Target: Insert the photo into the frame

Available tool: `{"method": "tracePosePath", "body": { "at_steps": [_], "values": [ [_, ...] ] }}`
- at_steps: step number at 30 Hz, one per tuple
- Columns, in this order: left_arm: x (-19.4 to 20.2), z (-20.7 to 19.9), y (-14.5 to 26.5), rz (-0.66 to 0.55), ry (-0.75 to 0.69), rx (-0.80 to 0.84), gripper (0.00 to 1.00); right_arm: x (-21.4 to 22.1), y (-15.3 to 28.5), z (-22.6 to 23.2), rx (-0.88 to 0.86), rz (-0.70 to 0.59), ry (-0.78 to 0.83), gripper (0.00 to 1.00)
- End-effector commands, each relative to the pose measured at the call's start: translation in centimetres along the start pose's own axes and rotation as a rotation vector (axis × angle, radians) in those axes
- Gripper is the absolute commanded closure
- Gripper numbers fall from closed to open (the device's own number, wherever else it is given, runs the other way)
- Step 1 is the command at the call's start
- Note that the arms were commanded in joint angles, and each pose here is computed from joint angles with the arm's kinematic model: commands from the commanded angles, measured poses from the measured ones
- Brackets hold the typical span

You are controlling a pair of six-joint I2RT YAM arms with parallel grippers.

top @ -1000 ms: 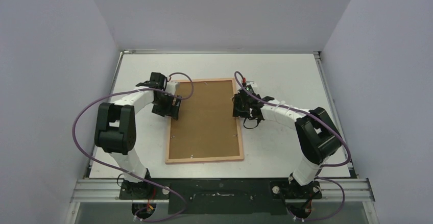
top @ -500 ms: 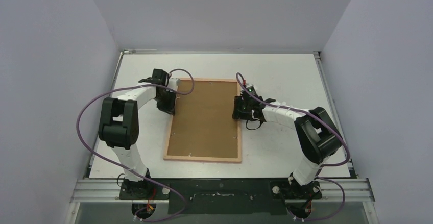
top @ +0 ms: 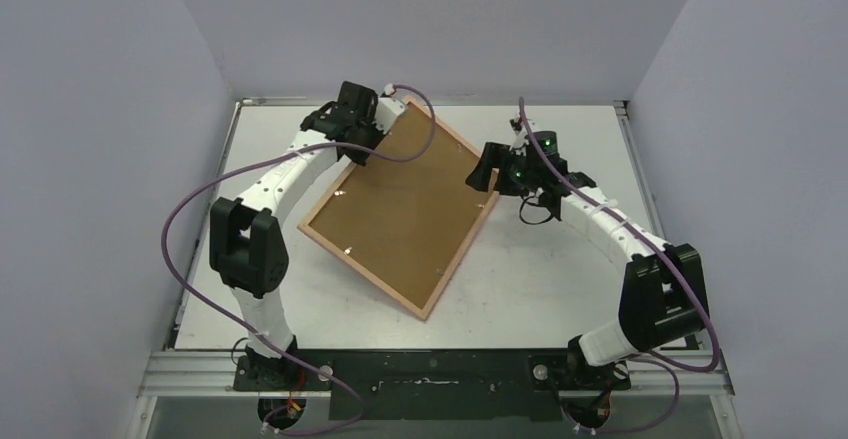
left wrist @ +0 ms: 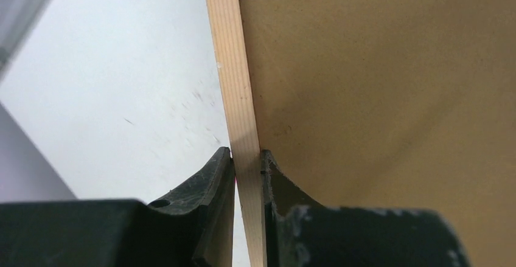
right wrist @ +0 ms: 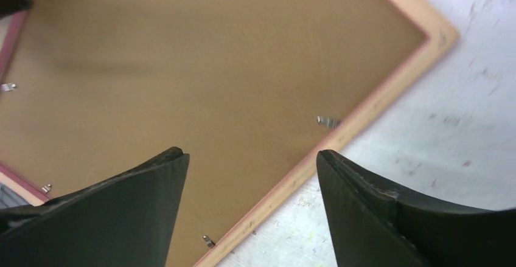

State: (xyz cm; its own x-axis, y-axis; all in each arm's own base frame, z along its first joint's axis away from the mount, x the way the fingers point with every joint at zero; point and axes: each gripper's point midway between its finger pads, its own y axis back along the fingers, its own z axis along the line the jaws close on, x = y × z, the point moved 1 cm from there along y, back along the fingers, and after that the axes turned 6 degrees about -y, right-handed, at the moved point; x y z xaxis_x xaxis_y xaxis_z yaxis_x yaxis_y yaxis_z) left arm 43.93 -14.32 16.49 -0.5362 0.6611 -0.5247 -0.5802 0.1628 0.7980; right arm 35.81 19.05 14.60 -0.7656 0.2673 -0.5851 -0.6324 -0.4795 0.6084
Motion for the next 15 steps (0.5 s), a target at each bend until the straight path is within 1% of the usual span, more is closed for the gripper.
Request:
{"method": "tracePosePath", "body": {
  "at_steps": [1, 4, 5, 7, 10, 13, 15],
  "values": [
    [-6.6, 1.2, 6.4, -0.166, -0.307, -0.194, 1.0, -5.0, 2.9, 3.4, -0.249, -0.091, 0.168, 0.17],
    [-8.4, 0.4, 8.4, -0.207, -0.428, -0.243, 1.0, -6.3, 2.8, 3.1, -0.37, -0.11, 0.254, 0.07],
    [-8.7, 0.3, 8.8, -0.214, -0.451, -0.25, 1.0, -7.3, 2.5, 2.6, -0.393, -0.146, 0.287, 0.05],
    [-9.0, 0.0, 9.4, -0.223, -0.493, -0.268, 1.0, -8.6, 1.4, 1.3, -0.429, -0.177, 0.313, 0.03],
    [-9.2, -0.4, 10.0, -0.236, -0.54, -0.293, 1.0, -10.2, -1.2, -0.2, -0.533, -0.172, 0.278, 0.02],
    [-9.4, -0.8, 10.7, -0.258, -0.567, -0.305, 1.0, -10.8, -3.4, -0.6, -0.637, -0.129, 0.282, 0.0],
    [-9.4, -1.0, 11.0, -0.274, -0.579, -0.31, 1.0, -10.4, -4.5, -0.8, -0.685, -0.1, 0.278, 0.05]
  ]
}}
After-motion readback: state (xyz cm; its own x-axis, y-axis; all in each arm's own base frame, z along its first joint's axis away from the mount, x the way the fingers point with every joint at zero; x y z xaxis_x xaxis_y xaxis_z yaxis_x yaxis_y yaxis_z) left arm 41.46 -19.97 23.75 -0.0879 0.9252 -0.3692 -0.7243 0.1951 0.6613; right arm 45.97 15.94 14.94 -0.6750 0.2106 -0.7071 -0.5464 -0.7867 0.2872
